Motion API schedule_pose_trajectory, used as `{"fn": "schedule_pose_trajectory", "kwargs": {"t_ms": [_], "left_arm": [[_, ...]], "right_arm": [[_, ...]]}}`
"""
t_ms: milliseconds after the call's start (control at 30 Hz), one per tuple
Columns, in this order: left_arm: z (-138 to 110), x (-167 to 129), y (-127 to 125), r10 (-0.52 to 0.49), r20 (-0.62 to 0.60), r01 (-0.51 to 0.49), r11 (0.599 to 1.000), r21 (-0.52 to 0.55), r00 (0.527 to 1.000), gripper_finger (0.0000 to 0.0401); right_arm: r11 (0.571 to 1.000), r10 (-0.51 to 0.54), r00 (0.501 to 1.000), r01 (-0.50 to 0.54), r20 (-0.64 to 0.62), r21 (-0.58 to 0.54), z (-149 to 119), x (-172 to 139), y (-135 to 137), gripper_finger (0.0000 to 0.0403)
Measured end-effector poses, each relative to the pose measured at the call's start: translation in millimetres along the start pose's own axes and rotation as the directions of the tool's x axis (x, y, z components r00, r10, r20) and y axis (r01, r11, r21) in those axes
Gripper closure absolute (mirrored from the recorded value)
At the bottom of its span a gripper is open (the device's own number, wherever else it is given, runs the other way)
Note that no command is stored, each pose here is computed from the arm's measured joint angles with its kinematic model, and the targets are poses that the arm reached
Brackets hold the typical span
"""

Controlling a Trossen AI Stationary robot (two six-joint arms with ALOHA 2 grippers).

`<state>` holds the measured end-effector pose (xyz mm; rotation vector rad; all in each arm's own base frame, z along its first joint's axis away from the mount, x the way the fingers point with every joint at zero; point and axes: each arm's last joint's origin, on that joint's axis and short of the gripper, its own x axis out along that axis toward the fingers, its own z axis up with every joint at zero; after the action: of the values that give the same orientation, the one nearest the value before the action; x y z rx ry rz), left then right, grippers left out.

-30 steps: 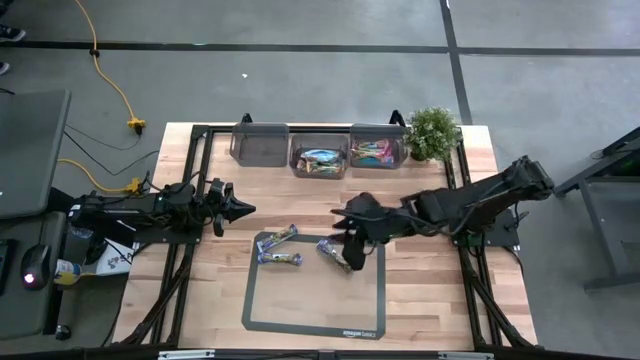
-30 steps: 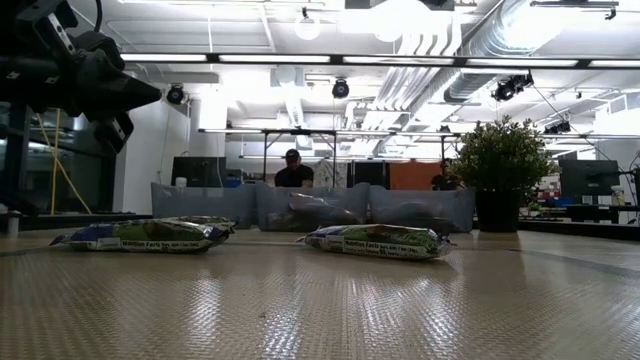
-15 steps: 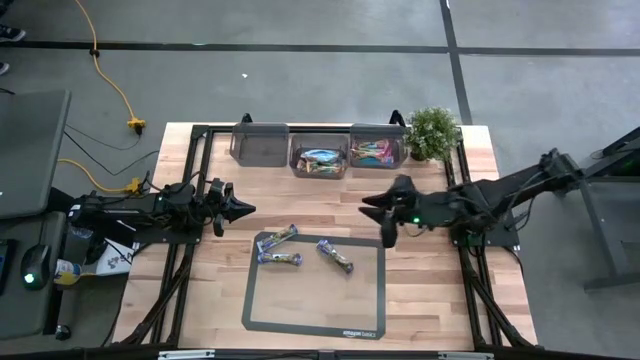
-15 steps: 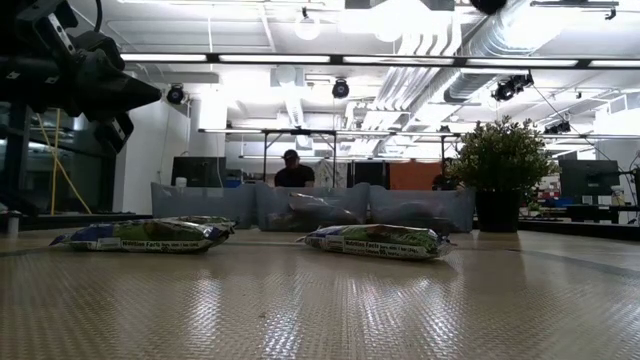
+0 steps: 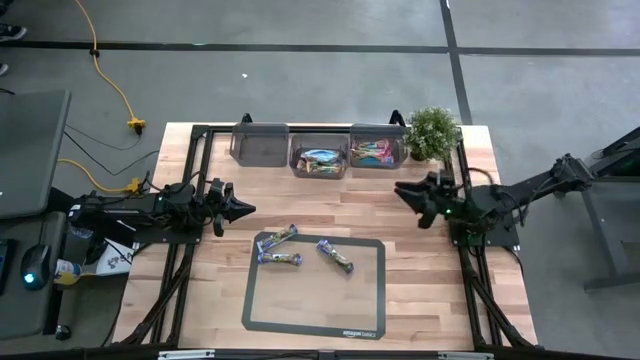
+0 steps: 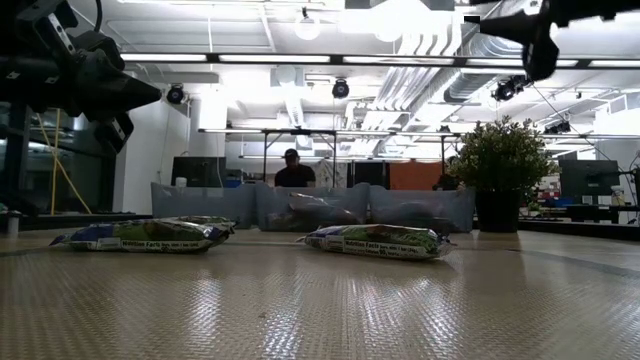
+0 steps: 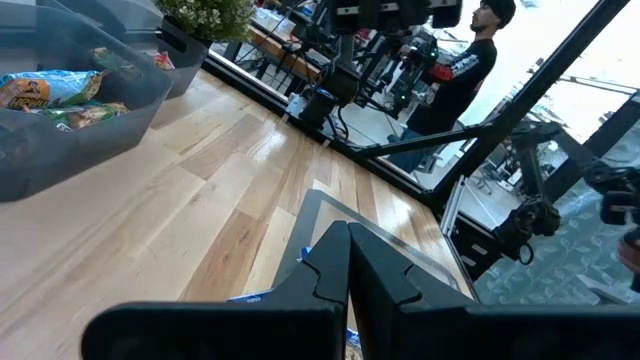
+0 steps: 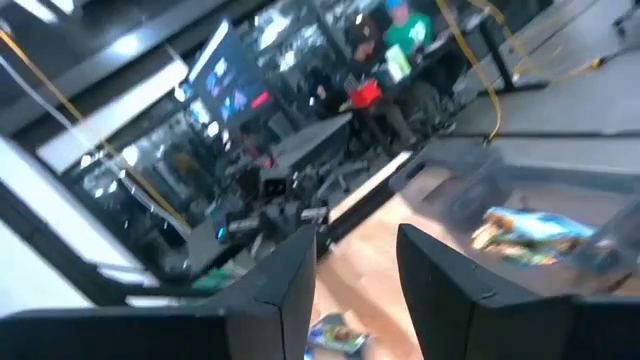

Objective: Pick and place Granola Bars by type
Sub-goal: Put the right blue granola bar into the left black bin

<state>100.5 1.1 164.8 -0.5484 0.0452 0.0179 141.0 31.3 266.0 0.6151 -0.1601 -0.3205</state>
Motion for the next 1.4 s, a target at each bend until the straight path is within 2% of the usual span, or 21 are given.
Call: {"fn": "schedule_pose_trajectory", "kwargs": {"t_ms": [300, 600, 700, 867, 1067, 1167, 1300, 1400], "left_arm": [[0, 0, 0, 0.005, 0.003, -0.005, 1.000, 0.000, 1.000, 0.0400], [2, 0, 2, 0.070, 0.056, -0.070, 0.998, -0.002, 0.996, 0.0400], [3, 0, 2, 0.091, 0.073, -0.091, 0.996, -0.004, 0.993, 0.0400], [3, 0, 2, 0.091, 0.073, -0.091, 0.996, -0.004, 0.993, 0.0400], [3, 0, 2, 0.090, 0.072, -0.090, 0.996, -0.004, 0.993, 0.0400], [3, 0, 2, 0.091, 0.071, -0.091, 0.996, -0.004, 0.993, 0.0400], [3, 0, 2, 0.090, 0.071, -0.090, 0.996, -0.004, 0.993, 0.0400], [3, 0, 2, 0.091, 0.071, -0.091, 0.996, -0.004, 0.993, 0.0400]], "right_arm": [[0.999, 0.003, 0.992, 0.003, 0.130, -0.046, 4, -30, -31, 0.0277], [0.996, 0.020, 0.993, -0.010, 0.115, -0.084, 1, -36, -57, 0.0277], [0.995, 0.033, 0.996, -0.024, 0.087, -0.097, 1, -36, -62, 0.0277], [0.995, 0.033, 0.996, -0.040, -0.082, -0.086, -8, -32, -74, 0.0277], [0.987, 0.108, 0.978, -0.127, -0.179, -0.102, -10, -32, -77, 0.0280], [0.979, 0.112, 0.974, -0.142, -0.197, -0.147, -11, -32, -78, 0.0308], [0.964, 0.114, 0.969, -0.161, -0.221, -0.210, -13, -32, -78, 0.0384], [0.961, 0.110, 0.963, -0.166, -0.244, -0.220, -14, -32, -79, 0.0391]]}}
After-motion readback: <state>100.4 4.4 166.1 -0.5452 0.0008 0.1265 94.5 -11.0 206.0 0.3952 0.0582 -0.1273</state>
